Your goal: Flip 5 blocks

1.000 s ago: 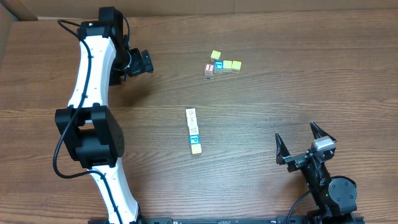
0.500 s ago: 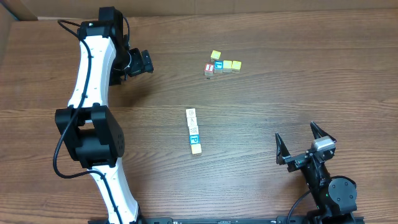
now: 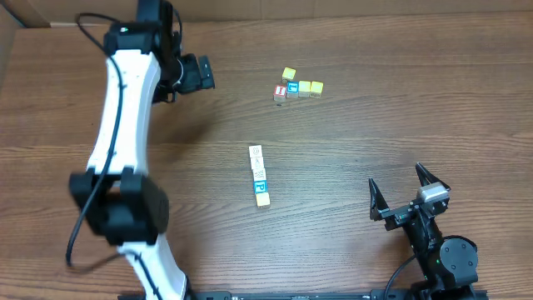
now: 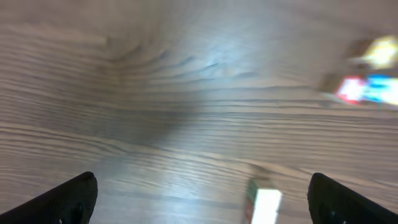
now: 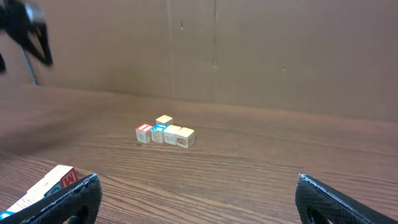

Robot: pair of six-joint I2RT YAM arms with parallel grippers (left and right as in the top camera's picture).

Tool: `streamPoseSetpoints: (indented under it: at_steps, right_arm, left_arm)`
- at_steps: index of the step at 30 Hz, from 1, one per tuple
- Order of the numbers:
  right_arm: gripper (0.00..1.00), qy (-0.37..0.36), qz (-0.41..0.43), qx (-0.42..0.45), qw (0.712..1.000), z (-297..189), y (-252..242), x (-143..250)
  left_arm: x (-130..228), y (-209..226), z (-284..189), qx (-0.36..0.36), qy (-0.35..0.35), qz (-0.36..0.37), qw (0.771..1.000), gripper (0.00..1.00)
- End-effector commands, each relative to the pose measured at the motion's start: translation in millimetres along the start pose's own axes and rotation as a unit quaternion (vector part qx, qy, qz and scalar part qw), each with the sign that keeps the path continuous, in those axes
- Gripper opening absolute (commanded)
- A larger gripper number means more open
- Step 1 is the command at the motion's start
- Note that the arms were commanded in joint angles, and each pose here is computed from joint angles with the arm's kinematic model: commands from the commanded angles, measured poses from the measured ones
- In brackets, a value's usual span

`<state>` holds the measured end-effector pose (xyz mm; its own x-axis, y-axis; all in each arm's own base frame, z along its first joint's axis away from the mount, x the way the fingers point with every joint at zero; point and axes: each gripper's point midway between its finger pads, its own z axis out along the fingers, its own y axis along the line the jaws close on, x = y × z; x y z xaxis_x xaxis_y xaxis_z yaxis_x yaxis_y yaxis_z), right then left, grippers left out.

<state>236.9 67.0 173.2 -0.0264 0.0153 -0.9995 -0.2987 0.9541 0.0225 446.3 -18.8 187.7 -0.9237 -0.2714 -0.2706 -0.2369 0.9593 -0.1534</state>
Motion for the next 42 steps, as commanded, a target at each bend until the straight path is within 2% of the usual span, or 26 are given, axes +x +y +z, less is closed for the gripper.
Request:
streamPoseSetpoints:
  at_steps: [1,11,18,23,29,34,38,42]
  right_arm:
    - [1.00,-0.001,-0.002,0.004,1.000,0.1,-1.8,2.4]
    - [1.00,-0.001,-0.002,0.004,1.000,0.1,-1.8,2.4]
    - [1.00,-0.001,-0.002,0.004,1.000,0.1,-1.8,2.4]
    - [1.00,-0.001,-0.002,0.004,1.000,0.1,-1.8,2.4]
    - [1.00,-0.001,-0.002,0.004,1.000,0.1,-1.8,2.4]
    - [1.00,-0.001,-0.002,0.004,1.000,0.1,-1.8,2.4]
    - [1.00,-0.001,-0.002,0.004,1.000,0.1,-1.8,2.4]
    - [1.00,-0.001,-0.002,0.004,1.000,0.1,-1.8,2.4]
  left_arm:
    - [-4.5,-5.3,-81.4,0.024,-0.092,0.008,0.995,1.00]
    - [26.5,4.5,-223.3,0.053,-0.254,0.008,0.966,1.00]
    - [66.8,23.4,-299.2,0.058,-0.347,-0.003,0.936,1.00]
    - [106.6,34.9,-334.2,0.061,-0.387,-0.008,0.920,1.00]
    - [156.8,45.4,-344.2,0.065,-0.404,-0.008,0.913,1.00]
    - [194.7,55.8,-324.1,0.063,-0.398,-0.008,0.915,1.00]
    - [215.2,62.5,-301.0,0.062,-0.392,-0.009,0.918,1.00]
    - [222.1,65.7,-284.0,0.068,-0.415,-0.007,0.907,1.00]
